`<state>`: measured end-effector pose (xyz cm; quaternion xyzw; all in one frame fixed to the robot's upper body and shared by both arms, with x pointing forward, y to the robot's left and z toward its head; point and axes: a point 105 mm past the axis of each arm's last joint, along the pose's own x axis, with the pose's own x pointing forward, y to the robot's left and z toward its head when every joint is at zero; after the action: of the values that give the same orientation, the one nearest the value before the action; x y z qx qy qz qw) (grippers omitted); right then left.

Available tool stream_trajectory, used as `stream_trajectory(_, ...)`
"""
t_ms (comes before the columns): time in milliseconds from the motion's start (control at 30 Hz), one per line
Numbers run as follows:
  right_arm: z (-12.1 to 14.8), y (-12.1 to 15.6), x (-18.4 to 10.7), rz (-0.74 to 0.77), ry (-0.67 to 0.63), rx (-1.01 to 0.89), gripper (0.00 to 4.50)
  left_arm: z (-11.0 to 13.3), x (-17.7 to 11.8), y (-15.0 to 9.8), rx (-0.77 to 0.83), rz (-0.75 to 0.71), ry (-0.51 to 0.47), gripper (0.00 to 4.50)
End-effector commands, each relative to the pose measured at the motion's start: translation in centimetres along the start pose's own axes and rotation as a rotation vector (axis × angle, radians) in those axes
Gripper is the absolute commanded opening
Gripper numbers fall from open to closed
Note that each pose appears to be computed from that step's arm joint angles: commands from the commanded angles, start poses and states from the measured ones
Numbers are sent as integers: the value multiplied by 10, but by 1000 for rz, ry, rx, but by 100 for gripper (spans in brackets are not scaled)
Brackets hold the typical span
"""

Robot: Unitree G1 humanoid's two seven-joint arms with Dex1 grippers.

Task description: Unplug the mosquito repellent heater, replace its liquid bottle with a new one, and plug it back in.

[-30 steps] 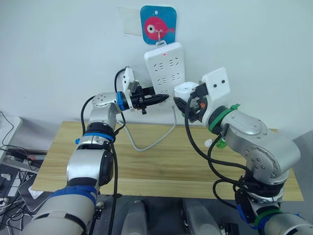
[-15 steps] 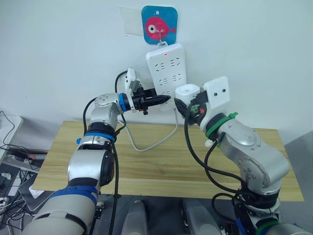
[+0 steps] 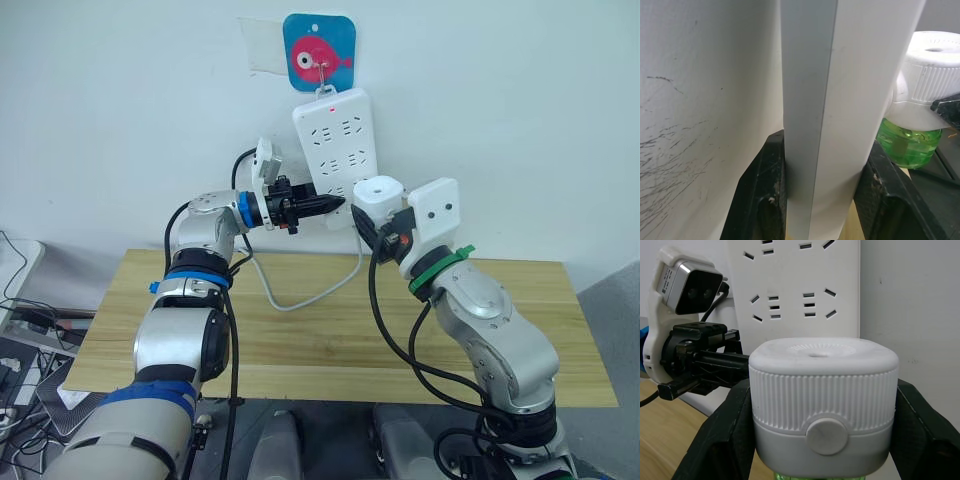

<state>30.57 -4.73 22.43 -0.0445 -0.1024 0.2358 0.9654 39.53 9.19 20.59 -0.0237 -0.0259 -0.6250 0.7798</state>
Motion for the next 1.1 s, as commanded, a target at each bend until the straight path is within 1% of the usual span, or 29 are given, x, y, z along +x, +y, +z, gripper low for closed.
stream_trajectory(33,2,-2,10,-32,-12,-1,310,-7,14,-12,-50,-86,6,133)
stream_trajectory(267,2,-2,15,-37,-4,2,310,-10,14,-12,-36,-84,12,133)
stream_trajectory(567,-7,2,21,-31,-8,4,310,-4,16,-14,-101,-99,-22,133)
stream_trajectory(767,-12,5,23,-25,-14,11,310,0,15,-18,-200,-126,-40,133)
stream_trajectory(900,-20,7,20,-13,8,6,310,0,12,-19,-206,-129,-30,133)
stream_trajectory(1100,-34,5,9,0,77,14,310,1,10,-17,-198,-108,-29,133)
